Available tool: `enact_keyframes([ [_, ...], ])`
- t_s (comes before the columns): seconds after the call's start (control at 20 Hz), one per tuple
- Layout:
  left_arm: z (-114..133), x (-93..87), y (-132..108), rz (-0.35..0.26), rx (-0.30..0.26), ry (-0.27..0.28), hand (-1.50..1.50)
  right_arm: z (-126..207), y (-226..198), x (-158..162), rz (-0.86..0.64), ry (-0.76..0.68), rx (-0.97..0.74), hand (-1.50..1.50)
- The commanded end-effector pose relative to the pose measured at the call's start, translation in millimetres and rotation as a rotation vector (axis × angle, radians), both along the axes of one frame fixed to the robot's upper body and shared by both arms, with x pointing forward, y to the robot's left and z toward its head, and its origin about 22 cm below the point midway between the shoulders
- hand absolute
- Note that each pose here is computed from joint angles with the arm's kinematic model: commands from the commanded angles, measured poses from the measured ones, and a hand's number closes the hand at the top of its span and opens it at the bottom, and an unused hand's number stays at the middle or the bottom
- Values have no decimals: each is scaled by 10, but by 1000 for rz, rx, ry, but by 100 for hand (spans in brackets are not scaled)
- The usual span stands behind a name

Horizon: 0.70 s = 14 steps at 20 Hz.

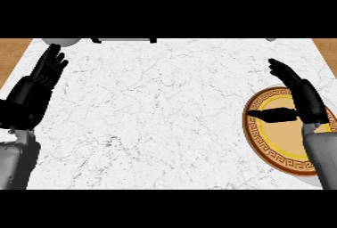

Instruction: Pick the can from the plate and place it in the plate

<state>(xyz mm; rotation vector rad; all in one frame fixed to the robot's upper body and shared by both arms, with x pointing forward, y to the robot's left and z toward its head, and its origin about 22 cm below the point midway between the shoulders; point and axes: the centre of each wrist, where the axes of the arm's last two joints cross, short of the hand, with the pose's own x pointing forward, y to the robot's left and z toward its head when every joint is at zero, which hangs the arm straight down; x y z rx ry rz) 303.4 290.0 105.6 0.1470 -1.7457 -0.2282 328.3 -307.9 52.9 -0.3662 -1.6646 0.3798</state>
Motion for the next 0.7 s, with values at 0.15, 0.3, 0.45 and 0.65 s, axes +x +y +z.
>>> enact_keyframes([
  [0.15,-167,-86,59,-11,1,8,0,329,-767,-144,-91,-43,174,-150],
  [0.3,-214,-54,-85,2,-13,2,0,236,-1151,-374,-129,-57,203,-150],
  [0.45,169,10,-84,8,-15,10,0,246,-1589,-576,-158,-57,249,-150],
  [0.65,-14,-61,-108,3,-14,-11,0,268,-2126,-818,-143,-116,262,-150],
])
